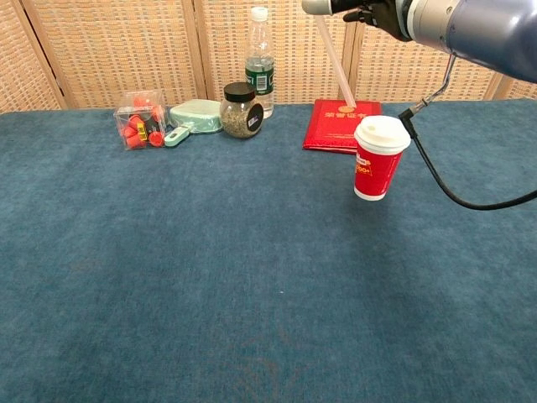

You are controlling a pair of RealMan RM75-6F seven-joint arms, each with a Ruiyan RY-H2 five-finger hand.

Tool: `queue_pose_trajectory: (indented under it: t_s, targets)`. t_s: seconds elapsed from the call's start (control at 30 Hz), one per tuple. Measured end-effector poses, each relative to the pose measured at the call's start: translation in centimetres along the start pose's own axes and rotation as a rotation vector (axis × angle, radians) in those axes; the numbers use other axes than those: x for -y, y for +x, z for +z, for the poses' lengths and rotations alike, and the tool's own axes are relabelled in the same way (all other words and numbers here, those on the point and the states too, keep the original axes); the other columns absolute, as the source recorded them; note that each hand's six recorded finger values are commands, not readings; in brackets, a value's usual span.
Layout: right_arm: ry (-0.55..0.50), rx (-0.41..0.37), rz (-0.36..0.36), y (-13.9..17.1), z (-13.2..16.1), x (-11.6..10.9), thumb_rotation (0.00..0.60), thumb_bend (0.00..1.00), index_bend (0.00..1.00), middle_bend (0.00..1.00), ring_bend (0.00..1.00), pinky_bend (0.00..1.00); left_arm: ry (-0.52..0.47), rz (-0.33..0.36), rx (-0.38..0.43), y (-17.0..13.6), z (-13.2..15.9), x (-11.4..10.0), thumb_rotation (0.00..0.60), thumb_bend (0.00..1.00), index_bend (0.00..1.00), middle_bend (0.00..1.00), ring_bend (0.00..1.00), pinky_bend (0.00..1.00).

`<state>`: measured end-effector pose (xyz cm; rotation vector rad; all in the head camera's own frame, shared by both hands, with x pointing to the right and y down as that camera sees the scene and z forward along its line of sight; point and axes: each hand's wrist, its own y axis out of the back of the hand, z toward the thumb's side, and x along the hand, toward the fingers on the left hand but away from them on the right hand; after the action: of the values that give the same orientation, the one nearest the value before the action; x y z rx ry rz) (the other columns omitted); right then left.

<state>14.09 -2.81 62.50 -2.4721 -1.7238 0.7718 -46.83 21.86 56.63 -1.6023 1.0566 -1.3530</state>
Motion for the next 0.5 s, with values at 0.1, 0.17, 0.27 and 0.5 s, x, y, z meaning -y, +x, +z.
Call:
queue_pose_trajectory:
  t_s: [0.1,0.17,0.27,0.5]
  targets:
    - [0.009,0.02,-0.012,-0.2,-0.7,0.0,0.6,0.54,0.65,0.18,0.0,0.0,0.0,-0.003,-0.001,0.1,0.0,0.1,0.6,0.17,0.0,0.0,0.0,0.0]
    - [0.012,0.029,-0.014,-0.3,-1.0,0.1,0.6,0.54,0.65,0.18,0.0,0.0,-0.001,-0.002,-0.002,0.1,0.0,0.1,0.6,0.17,0.0,0.0,0.0,0.0]
    - [0.012,0.044,-0.013,-0.3,-1.5,0.3,0.6,0.54,0.65,0.18,0.0,0.0,-0.001,-0.002,-0.002,0.1,0.0,0.0,0.6,0.17,0.0,0.0,0.0,0.0]
    - [0.014,0.058,-0.019,-0.3,-2.3,0.2,0.6,0.54,0.65,0.18,0.0,0.0,-0.001,-0.005,-0.002,0.2,0.0,0.1,0.6,0.17,0.0,0.0,0.0,0.0]
